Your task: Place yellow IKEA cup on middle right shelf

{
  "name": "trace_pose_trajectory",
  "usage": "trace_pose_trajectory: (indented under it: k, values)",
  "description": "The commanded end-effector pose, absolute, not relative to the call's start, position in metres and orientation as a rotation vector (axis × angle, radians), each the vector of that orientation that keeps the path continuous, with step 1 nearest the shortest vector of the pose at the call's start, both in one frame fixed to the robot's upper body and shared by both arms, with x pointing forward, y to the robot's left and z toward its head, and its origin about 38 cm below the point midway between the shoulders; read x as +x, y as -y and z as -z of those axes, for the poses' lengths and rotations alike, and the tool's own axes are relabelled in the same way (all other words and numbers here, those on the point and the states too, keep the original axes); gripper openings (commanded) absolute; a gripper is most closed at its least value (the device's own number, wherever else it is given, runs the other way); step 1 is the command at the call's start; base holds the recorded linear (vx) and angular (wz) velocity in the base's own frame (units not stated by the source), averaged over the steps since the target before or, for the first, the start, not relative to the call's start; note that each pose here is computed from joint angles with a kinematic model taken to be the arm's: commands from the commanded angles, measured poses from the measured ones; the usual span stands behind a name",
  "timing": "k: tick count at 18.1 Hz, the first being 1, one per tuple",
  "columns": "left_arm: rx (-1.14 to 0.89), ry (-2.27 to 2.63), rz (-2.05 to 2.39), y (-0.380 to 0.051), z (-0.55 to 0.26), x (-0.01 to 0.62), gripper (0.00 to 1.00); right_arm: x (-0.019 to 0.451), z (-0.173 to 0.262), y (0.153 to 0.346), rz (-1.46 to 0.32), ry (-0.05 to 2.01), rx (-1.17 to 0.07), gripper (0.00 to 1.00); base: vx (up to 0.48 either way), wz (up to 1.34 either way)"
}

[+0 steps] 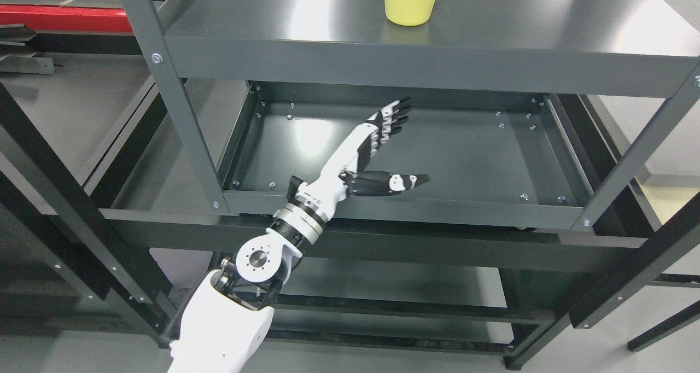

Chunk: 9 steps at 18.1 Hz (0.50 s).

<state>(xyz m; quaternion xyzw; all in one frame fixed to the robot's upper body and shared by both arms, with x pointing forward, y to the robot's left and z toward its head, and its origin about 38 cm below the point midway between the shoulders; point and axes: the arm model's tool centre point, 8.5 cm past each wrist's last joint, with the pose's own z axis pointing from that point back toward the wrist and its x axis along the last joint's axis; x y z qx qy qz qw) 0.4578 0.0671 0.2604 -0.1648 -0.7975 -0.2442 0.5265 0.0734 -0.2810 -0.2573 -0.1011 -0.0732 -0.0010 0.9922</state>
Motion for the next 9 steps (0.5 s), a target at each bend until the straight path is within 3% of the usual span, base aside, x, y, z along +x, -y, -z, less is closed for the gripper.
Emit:
trace_pose_trajectory:
  k: [1, 9]
  values:
    - [-0.176, 1.877, 0.349, -0.156, -0.239, 0.459, 0.99, 0.064, 0.257, 0.291, 0.008, 0.132, -0.216, 0.99, 0.009, -0.02]
    - [-0.123, 1.889, 0.263, -0.171, -0.244, 0.443, 0.99, 0.064, 0.257, 0.291, 0.008, 0.132, -0.216, 0.99, 0.014, -0.01]
